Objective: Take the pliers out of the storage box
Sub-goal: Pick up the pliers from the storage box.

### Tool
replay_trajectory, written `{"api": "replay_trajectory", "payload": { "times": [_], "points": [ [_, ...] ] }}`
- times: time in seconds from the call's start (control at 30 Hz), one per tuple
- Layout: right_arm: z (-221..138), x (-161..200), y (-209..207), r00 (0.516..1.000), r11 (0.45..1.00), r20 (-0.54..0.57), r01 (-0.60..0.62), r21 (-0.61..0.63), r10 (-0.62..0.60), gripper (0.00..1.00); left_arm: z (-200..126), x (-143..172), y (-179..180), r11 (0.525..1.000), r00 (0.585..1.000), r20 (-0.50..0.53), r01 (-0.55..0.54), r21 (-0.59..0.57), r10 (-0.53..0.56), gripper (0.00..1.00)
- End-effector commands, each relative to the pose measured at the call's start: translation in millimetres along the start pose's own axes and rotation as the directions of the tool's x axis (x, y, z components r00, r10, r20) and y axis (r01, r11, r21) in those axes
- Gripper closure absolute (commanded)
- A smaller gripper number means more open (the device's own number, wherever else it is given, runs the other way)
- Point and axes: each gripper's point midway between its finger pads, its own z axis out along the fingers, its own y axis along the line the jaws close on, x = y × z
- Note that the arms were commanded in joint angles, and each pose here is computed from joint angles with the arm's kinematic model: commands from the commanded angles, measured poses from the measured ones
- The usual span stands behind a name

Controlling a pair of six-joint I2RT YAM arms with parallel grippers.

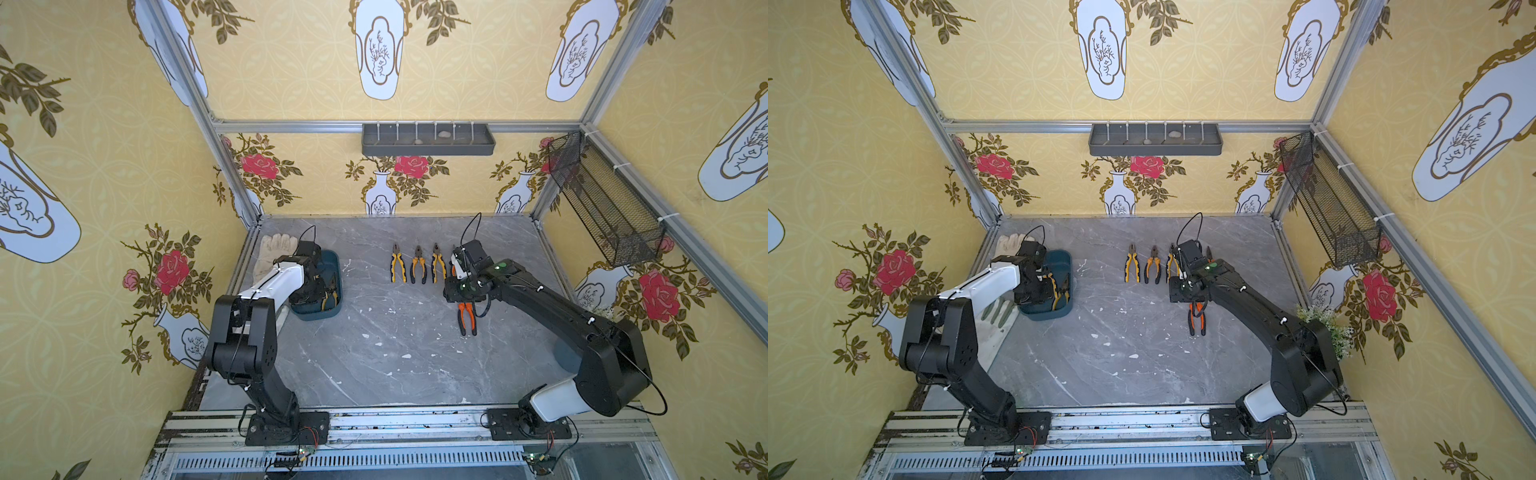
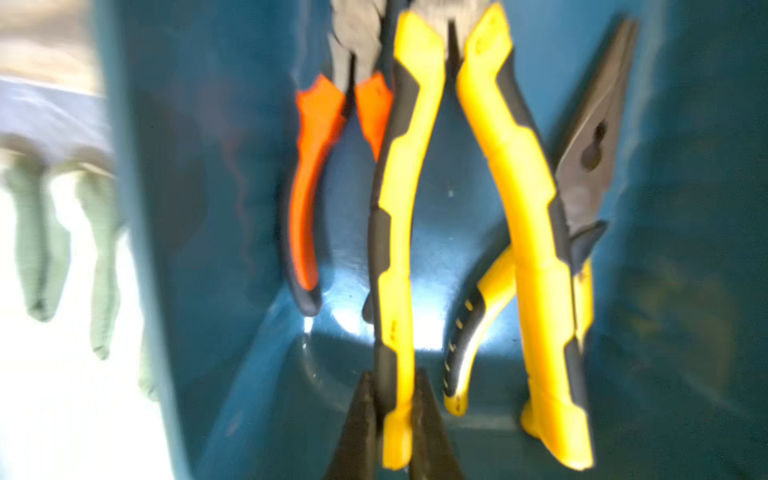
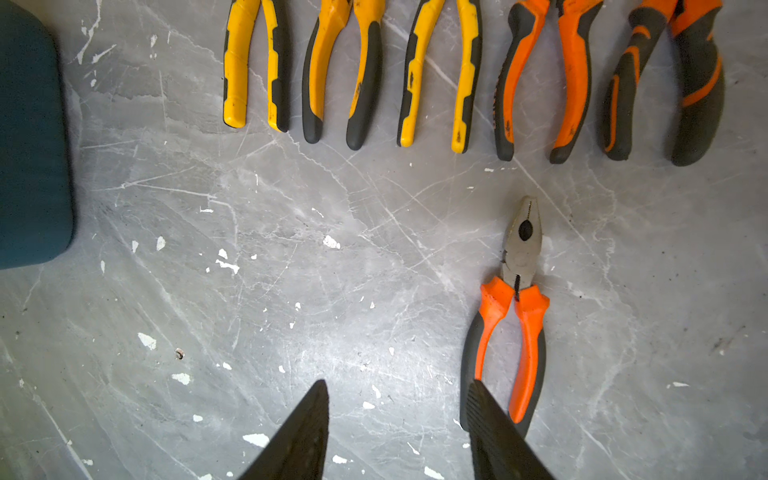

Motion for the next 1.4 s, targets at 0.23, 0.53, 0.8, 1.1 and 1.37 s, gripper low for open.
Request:
{"api": "replay_trajectory", "payload": {
  "times": [0.23,0.53,0.8,1.1,1.37],
  "points": [
    [-1.7,-3.5,2.4,1.000,1.000,0.012,-0.007,-0.002,0.007,0.46,-36.8,-10.0,-0.1,1.000,0.994,0.104,-0.020,-0.005,0.020,1.00],
    [0.4,-7.2,21.6,1.000,0.999,0.014,0.010,-0.050,-0.009,0.45,-65.4,-3.3,-7.7,0.998,0.967,0.245,-0.065,-0.017,0.067,1.00],
    [2.0,-5.2,24.8,1.000,0.999,0.007,0.016,-0.045,-0.015,0.45,-36.8,26.5,-32.3,0.992,0.993,0.103,-0.073,0.100,0.063,1.00],
    [4.5,-3.9,23.7,1.000,0.999,0.001,0.014,-0.041,-0.014,0.45,-37.9,47.7,-41.0,0.986,0.996,0.069,-0.073,0.150,0.064,1.00],
    [6.0,-4.3,25.8,1.000,0.999,0.000,0.016,-0.049,-0.016,0.45,-33.6,67.0,-45.0,0.982,0.998,0.037,-0.065,0.176,0.059,0.99]
  ]
}}
